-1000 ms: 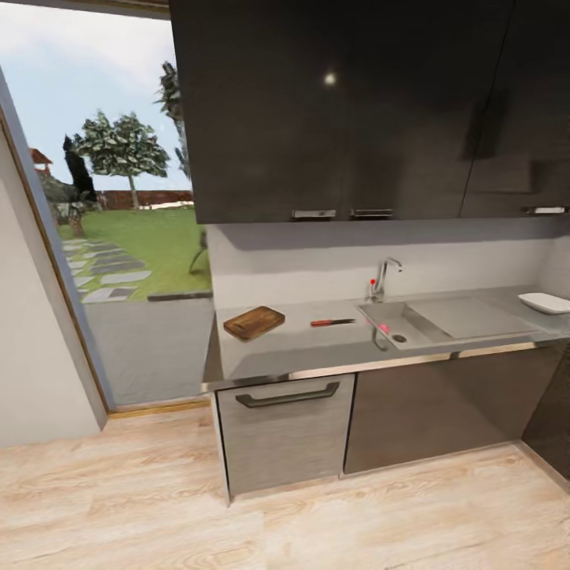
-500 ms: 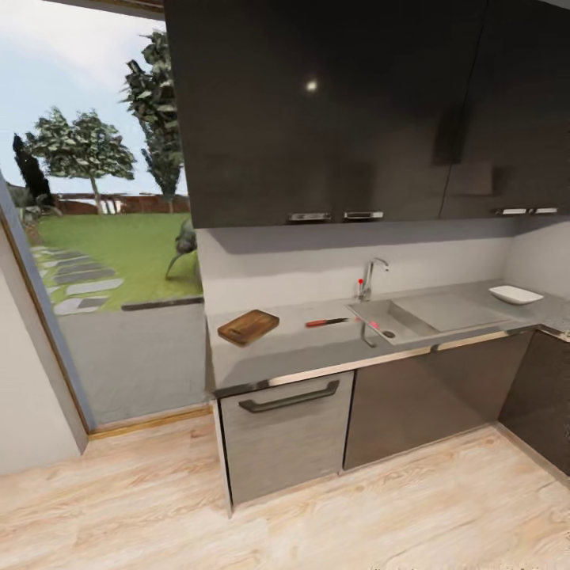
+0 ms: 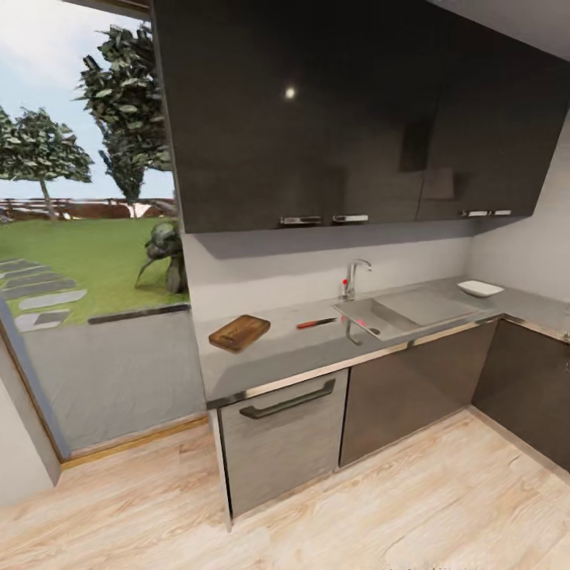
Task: In the kitchen, take the Vidalia onion out of the sink, dice it on the chopping board with the paring knife, put the diced onion into the bowl on the countertop, then place both the paring knife and the chopping board into the sink.
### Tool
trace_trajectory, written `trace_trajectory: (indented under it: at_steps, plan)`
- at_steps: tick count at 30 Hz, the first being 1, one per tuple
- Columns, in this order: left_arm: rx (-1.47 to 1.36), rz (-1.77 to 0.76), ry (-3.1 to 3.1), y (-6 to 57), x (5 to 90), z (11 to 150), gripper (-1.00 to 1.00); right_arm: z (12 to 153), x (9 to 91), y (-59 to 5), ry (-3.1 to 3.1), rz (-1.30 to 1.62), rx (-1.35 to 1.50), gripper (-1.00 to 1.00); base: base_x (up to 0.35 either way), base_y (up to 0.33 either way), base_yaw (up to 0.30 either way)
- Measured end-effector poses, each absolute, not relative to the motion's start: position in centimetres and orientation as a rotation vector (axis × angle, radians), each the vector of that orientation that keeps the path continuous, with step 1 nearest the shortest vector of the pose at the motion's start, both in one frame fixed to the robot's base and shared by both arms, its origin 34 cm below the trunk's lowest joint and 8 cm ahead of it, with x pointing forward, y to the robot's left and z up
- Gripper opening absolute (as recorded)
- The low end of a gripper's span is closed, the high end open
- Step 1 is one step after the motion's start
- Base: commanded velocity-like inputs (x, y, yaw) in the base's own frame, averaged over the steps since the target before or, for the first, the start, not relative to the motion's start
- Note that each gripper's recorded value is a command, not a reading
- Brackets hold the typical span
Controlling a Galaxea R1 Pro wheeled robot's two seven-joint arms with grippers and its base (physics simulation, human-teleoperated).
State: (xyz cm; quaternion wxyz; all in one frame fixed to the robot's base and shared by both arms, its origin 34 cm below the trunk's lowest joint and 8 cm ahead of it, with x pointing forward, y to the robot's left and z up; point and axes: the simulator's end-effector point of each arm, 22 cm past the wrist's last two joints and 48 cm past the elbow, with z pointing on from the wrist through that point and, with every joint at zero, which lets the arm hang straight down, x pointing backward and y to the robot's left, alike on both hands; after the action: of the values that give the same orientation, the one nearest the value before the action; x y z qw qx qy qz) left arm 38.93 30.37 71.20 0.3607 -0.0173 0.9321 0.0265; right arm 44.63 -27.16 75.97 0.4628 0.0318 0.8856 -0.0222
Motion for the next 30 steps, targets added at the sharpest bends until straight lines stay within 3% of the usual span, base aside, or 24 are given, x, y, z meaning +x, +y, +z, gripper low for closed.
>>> trace_trajectory:
  at_steps: [14, 30]
  plan:
    - [-0.044, 0.067, 2.393, 30.35, 39.19, 71.44, 1.0, 76.16, 44.78, -27.23, 2.174, -0.057, 0.081, 1.0, 0.0, 0.317, -0.225]
    - [-0.044, 0.067, 2.406, 30.34, 38.83, 71.09, 1.0, 75.65, 44.4, -27.18, 2.191, -0.058, 0.083, 1.0, 0.0, 0.317, -0.133]
